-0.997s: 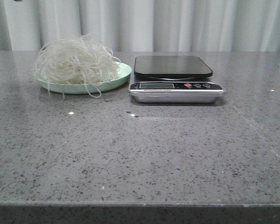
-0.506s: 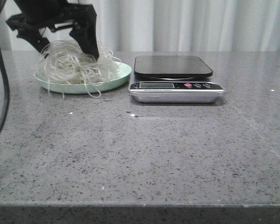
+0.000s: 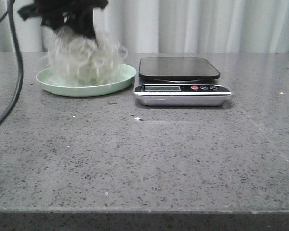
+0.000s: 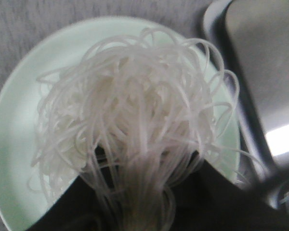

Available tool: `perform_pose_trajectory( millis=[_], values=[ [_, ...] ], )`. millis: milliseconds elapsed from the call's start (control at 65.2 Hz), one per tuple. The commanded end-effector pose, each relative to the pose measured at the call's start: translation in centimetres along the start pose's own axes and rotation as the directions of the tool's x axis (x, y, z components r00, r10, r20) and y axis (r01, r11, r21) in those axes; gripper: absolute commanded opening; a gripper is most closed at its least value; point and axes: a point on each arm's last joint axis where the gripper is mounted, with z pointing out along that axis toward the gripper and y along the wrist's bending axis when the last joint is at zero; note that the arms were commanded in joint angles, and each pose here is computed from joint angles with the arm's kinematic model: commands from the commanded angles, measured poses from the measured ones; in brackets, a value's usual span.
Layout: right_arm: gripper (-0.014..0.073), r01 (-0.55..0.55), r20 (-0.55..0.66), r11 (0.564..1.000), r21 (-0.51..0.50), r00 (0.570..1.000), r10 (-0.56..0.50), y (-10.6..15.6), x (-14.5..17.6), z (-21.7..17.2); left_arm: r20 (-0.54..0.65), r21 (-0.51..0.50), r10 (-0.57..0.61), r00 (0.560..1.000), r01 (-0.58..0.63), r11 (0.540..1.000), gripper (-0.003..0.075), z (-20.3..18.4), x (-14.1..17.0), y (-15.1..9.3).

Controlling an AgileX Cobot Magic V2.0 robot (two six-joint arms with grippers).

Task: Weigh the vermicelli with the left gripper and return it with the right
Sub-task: 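Lift the vermicelli with the left gripper and carry it over the scale, then release the vermicelli onto the scale and raise the left gripper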

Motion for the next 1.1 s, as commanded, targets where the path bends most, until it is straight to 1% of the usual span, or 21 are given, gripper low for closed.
perform_pose_trajectory(
  millis=[0, 92, 184, 261, 337, 460, 583, 629, 644, 659, 675, 690, 721, 736, 751, 797, 828, 859, 935, 1012, 1089],
  values=[
    [0.0181, 0.007, 0.108, 1.0, 0.005, 0.994, -0.008, 0.0, -1.1, -0.2, 0.266, 0.091, 0.007, 0.964, -0.032, 0.995, 0.0127, -6.6, -3.6, -3.4],
    [0.0181, 0.007, 0.108, 1.0, 0.005, 0.994, -0.008, 0.0, -1.1, -0.2, 0.351, 0.122, 0.04, 0.935, -0.088, 0.989, 0.0127, -8.4, -4.8, -5.7],
    [0.0181, 0.007, 0.108, 1.0, 0.005, 0.994, -0.008, 0.0, -1.1, -0.2, 0.392, 0.15, 0.074, 0.917, -0.143, 0.978, 0.0127, -8.3, -5.3, -8.1],
    [0.0181, 0.007, 0.108, 1.0, 0.005, 0.994, -0.008, 0.0, -1.1, -0.2, 0.382, 0.165, 0.088, 0.92, -0.162, 0.973, 0.0127, -7.3, -5.4, -9.2],
    [0.0181, 0.007, 0.108, 1.0, 0.005, 0.994, -0.008, 0.0, -1.1, -0.2, 0.35, 0.179, 0.103, 0.931, -0.174, 0.968, 0.0127, -5.4, -5.3, -10.2],
    [0.0181, 0.007, 0.108, 1.0, 0.005, 0.994, -0.008, 0.0, -1.1, -0.2, 0.289, 0.185, 0.113, 0.951, -0.172, 0.968, 0.016, -2.4, -5.0, -10.6],
    [0.0181, 0.007, 0.108, 1.0, 0.005, 0.994, -0.008, 0.0, -1.1, -0.2, 0.24, 0.201, 0.101, 0.965, -0.152, 0.968, 0.0263, -0.1, -4.7, -10.6],
    [0.0181, 0.007, 0.108, 1.0, 0.005, 0.994, -0.008, 0.0, -1.1, -0.2, 0.228, 0.207, 0.097, 0.969, -0.146, 0.967, 0.0332, 0.5, -4.7, -10.6],
    [0.0181, 0.007, 0.108, 1.0, 0.005, 0.994, -0.008, 0.0, -1.1, -0.2, 0.224, 0.21, 0.096, 0.97, -0.145, 0.967, 0.0344, 0.5, -4.6, -10.6],
    [0.0181, 0.007, 0.108, 1.0, 0.005, 0.994, -0.008, 0.0, -1.1, -0.2, 0.217, 0.217, 0.092, 0.972, -0.14, 0.966, 0.0381, 0.7, -4.6, -10.6],
    [0.0181, 0.007, 0.108, 1.0, 0.005, 0.994, -0.008, 0.0, -1.1, -0.2, 0.215, 0.219, 0.09, 0.972, -0.138, 0.966, 0.0394, 0.8, -4.6, -10.6],
    [0.0181, 0.007, 0.108, 1.0, 0.005, 0.994, -0.008, 0.0, -1.1, -0.2, 0.212, 0.226, 0.086, 0.973, -0.135, 0.965, 0.0435, 0.8, -4.5, -10.7],
    [0.0181, 0.007, 0.108, 1.0, 0.005, 0.994, -0.008, 0.0, -1.1, -0.2, 0.211, 0.232, 0.082, 0.974, -0.132, 0.964, 0.0491, 0.8, -4.5, -10.7],
    [0.0181, 0.007, 0.108, 1.0, 0.005, 0.994, -0.008, 0.0, -1.1, -0.2, 0.211, 0.233, 0.081, 0.974, -0.131, 0.964, 0.0505, 0.8, -4.5, -10.7],
    [0.0181, 0.007, 0.108, 1.0, 0.005, 0.994, -0.008, 0.0, -1.1, -0.2, 0.211, 0.233, 0.081, 0.974, -0.131, 0.964, 0.0545, 0.8, -4.5, -10.7],
    [0.0181, 0.007, 0.108, 1.0, 0.005, 0.994, -0.008, 0.0, -1.1, -0.2, 0.213, 0.235, 0.08, 0.974, -0.131, 0.963, 0.0624, 0.8, -4.6, -10.8],
    [0.0181, 0.007, 0.108, 1.0, 0.005, 0.994, -0.008, 0.0, -1.1, -0.2, 0.219, 0.235, 0.081, 0.972, -0.133, 0.963, 0.0662, 0.4, -4.7, -10.8],
    [0.0181, 0.007, 0.108, 1.0, 0.005, 0.994, -0.008, 0.0, -1.1, -0.2, 0.221, 0.237, 0.083, 0.972, -0.136, 0.962, 0.0677, 0.1, -4.7, -10.8],
    [0.0181, 0.007, 0.108, 1.0, 0.005, 0.994, -0.008, 0.0, -1.1, -0.2, 0.235, 0.236, 0.085, 0.968, -0.141, 0.961, 0.0672, -1.3, -5.2, -10.6],
    [0.0181, 0.007, 0.108, 1.0, 0.005, 0.994, -0.008, 0.0, -1.1, -0.2, 0.259, 0.229, 0.096, 0.961, -0.157, 0.961, 0.0668, -3.7, -5.6, -10.3],
    [0.0181, 0.007, 0.108, 1.0, 0.005, 0.994, -0.008, 0.0, -1.1, -0.2, 0.319, 0.182, 0.115, 0.941, -0.18, 0.967, 0.0662, -7.0, -5.8, -9.6]
  ],
)
